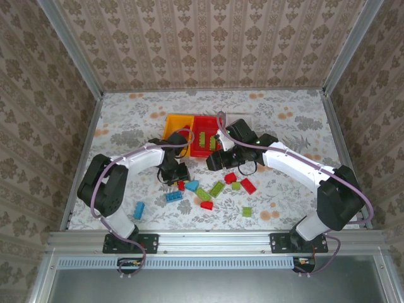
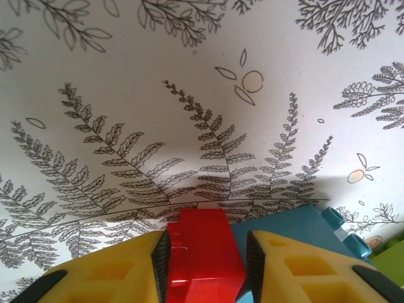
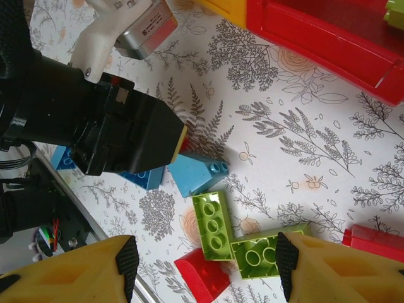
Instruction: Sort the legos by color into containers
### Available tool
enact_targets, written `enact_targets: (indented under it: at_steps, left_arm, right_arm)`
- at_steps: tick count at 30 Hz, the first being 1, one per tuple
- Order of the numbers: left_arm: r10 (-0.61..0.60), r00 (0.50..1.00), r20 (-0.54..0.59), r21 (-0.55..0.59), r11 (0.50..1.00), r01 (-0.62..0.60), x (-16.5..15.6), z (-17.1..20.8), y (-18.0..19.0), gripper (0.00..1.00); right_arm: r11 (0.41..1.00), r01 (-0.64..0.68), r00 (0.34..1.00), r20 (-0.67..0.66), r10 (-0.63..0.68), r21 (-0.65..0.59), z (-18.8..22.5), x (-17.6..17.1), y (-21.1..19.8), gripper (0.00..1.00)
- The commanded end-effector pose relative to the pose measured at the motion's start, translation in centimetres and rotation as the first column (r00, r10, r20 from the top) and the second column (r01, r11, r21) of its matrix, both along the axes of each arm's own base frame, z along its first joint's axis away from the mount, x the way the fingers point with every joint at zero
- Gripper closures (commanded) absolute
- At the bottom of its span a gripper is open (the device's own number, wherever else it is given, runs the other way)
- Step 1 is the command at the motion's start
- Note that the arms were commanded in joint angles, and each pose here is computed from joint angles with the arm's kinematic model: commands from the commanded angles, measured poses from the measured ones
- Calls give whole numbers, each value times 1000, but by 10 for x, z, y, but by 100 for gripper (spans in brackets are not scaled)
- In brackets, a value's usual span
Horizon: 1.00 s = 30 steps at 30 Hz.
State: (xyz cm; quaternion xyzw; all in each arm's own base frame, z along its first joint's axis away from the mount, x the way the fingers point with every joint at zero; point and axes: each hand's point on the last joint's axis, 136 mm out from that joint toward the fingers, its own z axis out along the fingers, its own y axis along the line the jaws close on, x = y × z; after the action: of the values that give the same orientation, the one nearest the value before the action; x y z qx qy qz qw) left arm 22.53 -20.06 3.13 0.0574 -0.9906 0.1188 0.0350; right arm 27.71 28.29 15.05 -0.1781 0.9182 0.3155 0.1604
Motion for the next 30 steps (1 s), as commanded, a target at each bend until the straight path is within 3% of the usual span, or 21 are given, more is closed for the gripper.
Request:
enact_targets:
  at_steps: [1, 7, 16, 23, 30]
  left_arm:
    - [8, 1000, 0, 15, 1000, -8, 3, -2, -2, 66]
    - [-10, 998, 60, 51, 999, 7, 10, 11, 4, 78]
    - [-70, 969, 235, 119, 992, 43, 48, 70, 13, 80]
    - [-70, 937, 343, 121, 992, 30, 109, 101, 17, 80]
    - [-117, 900, 421, 178, 983, 44, 187, 112, 16, 80]
  right_arm:
    - [998, -26, 1000, 10, 26, 49, 10, -3, 9, 37]
    - [997, -32, 999, 17, 31, 64, 14, -3, 10, 38]
    - [997, -26, 999, 40, 24, 70, 20, 2, 12, 39]
    - [994, -1, 996, 93, -9, 106, 38, 20, 21, 40]
    - [970, 75, 987, 123, -106, 233, 65, 57, 41, 40]
